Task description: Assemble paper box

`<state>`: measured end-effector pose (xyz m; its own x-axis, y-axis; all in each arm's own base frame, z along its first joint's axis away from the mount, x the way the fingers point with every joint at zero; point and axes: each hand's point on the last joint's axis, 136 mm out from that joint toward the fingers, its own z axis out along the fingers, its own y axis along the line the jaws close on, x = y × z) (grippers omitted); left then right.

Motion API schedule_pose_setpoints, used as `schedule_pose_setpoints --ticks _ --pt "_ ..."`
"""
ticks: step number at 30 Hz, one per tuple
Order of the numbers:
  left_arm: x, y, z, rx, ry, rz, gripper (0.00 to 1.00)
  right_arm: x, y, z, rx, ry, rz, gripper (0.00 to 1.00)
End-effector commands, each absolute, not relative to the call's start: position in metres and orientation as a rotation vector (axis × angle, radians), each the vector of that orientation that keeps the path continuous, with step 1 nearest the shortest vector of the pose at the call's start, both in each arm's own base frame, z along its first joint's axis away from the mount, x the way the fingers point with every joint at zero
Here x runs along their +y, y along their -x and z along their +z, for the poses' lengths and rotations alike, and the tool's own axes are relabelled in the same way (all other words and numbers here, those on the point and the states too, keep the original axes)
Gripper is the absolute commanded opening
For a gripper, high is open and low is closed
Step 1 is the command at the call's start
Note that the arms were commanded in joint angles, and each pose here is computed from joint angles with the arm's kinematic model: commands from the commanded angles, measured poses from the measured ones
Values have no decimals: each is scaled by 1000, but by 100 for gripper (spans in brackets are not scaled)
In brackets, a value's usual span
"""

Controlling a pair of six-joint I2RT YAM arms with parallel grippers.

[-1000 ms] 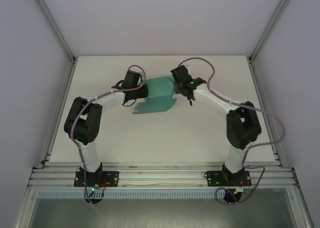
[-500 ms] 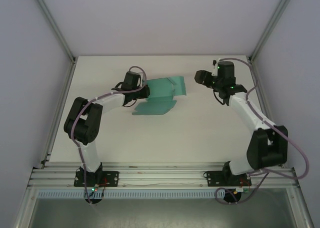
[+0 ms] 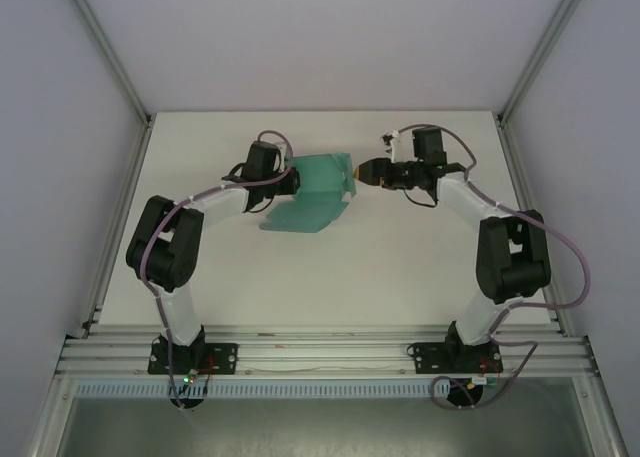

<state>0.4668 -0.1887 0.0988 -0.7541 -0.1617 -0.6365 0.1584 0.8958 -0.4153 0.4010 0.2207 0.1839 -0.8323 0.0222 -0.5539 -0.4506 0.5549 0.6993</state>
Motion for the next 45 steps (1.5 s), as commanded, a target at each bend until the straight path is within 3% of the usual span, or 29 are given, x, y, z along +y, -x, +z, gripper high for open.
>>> schedule_pose_setpoints --ticks 1,8,25,30,36,40,45 --pt "-189 -475 120 2294 -12 -598 0 241 -392 196 2225 514 1289 53" --pt "-189 -475 120 2292 -4 -600 0 260 -404 189 2266 543 1250 51" --pt "-179 -477 124 2306 78 -534 0 261 -443 142 2431 412 441 45" --pt "-183 -474 129 2293 60 -538 0 263 -450 135 2454 398 376 44" --pt "-190 -471 129 2294 29 -542 0 257 -459 127 2456 351 298 30" --pt "-194 -470 122 2317 22 -521 0 257 -458 111 2485 333 273 29" --pt "-196 -469 119 2329 21 -506 0 236 -465 100 2455 242 102 14"
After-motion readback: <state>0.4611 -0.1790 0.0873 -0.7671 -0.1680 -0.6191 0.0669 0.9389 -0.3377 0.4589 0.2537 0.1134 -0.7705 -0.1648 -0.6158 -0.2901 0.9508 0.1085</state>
